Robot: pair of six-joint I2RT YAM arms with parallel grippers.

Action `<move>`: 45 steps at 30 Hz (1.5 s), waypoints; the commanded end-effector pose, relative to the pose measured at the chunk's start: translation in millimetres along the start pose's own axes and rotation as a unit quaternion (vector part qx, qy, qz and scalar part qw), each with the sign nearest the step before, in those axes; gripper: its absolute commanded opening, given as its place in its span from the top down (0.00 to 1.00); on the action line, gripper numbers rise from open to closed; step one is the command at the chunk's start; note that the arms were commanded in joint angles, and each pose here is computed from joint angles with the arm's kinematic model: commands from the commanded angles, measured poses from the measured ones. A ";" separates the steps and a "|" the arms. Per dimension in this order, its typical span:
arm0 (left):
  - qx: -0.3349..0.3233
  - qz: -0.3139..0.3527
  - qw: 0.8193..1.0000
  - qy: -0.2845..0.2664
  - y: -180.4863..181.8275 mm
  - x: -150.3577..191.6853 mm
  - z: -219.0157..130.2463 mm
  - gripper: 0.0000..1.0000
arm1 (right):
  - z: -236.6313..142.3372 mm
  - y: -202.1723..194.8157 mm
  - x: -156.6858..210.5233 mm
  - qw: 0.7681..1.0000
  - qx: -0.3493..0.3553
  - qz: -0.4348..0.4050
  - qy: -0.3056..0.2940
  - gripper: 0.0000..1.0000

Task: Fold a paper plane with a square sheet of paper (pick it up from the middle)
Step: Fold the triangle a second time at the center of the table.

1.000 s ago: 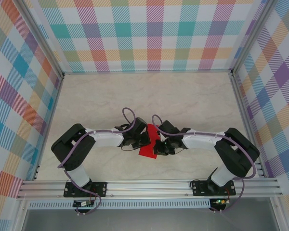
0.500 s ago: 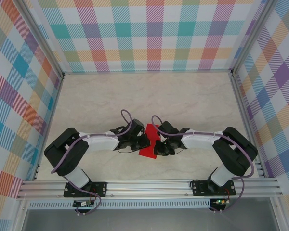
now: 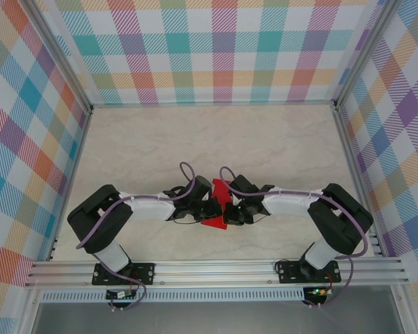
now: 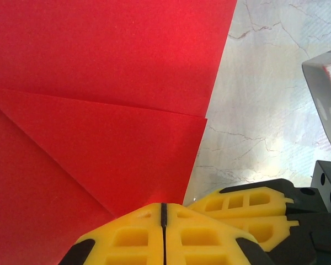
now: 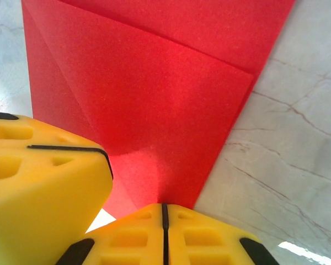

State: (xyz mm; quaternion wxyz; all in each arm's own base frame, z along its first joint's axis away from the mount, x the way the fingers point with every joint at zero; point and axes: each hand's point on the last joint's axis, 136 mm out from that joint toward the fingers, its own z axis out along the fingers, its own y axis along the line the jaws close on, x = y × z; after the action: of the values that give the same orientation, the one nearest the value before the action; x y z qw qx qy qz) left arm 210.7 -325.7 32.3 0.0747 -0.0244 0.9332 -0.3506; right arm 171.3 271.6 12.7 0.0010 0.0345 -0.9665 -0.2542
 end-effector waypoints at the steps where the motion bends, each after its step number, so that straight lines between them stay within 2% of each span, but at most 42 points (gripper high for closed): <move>1: -0.027 -0.007 0.999 0.019 17.2 13.3 12.5 0.94 | 5.5 -22.5 11.6 0.999 0.045 0.010 0.015 0.92; 9: -0.086 -0.018 0.996 0.011 43.8 14.1 12.5 0.95 | -13.8 1.9 4.1 1.000 0.000 -0.016 -0.012 0.91; 18: -0.090 -0.017 0.996 0.008 43.7 12.4 11.7 0.95 | -15.7 17.9 9.4 0.998 -0.051 -0.024 -0.004 0.90; 28: -0.066 -0.012 0.998 0.002 27.7 7.9 6.1 0.96 | 5.9 -10.1 25.5 0.999 -0.011 0.010 0.034 0.91; 38: 0.030 -0.006 0.999 0.021 -11.6 12.5 2.8 0.94 | 6.1 -27.1 26.3 0.999 0.029 0.022 0.027 0.91; 45: -0.003 -0.019 0.999 0.029 9.8 19.9 6.8 0.94 | 8.7 -31.7 28.3 0.998 0.039 0.026 0.032 0.92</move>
State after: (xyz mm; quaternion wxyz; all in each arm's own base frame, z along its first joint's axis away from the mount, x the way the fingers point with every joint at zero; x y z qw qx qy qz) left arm 203.3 -326.0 20.0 0.0534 -0.0351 0.9344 -0.3504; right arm 155.9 269.8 12.5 0.0176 0.0347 -0.9606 -0.2754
